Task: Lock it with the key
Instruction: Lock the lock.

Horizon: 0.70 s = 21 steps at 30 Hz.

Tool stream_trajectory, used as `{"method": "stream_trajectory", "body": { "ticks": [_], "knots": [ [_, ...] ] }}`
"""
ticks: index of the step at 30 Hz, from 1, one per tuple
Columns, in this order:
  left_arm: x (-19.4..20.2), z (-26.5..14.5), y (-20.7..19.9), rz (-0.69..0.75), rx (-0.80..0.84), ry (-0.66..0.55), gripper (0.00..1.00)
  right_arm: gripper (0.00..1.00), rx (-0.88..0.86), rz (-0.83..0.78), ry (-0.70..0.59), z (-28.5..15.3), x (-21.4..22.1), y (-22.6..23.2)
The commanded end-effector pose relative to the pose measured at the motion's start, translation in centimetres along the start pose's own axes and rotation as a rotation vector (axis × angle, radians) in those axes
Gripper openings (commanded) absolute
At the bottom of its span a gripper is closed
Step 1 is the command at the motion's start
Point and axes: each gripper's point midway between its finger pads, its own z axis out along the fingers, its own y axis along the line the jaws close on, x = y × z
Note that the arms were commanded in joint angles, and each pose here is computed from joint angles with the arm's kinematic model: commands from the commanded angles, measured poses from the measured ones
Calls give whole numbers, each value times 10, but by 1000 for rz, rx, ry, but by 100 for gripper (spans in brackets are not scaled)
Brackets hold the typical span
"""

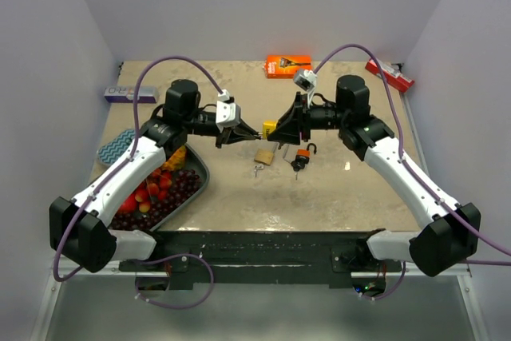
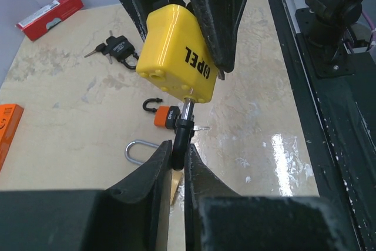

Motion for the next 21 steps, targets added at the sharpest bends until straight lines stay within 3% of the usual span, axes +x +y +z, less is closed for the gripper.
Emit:
{"method": "stream_trajectory", "body": {
  "ticks": [1, 6, 11, 13, 16, 17, 21],
  "knots": [
    [-26, 1, 1, 49, 17, -62, 9, 0, -31, -82, -34, -1, -21, 12],
    [-30, 2, 3, 28, 6, -73, 16, 0, -37, -75, -34, 0, -20, 12],
    [-28, 5, 4, 9, 1, -67, 1, 0, -35, -75, -36, 0, -21, 11],
    [-27, 5, 5, -4, -11, -64, 0, 0, -28, -60, -34, 1, -20, 10],
    [-28, 3, 10, -52, -51, -65, 0, 82, 17, 1, -37, 2, -20, 0],
    [-27, 2, 10, -103, -50, -67, 0, 99, 56, 20, -30, 2, -19, -9],
    [-21, -7, 13, -169, -53, -71, 0, 99, 191, -24, -17, -10, -23, -31]
  ]
}}
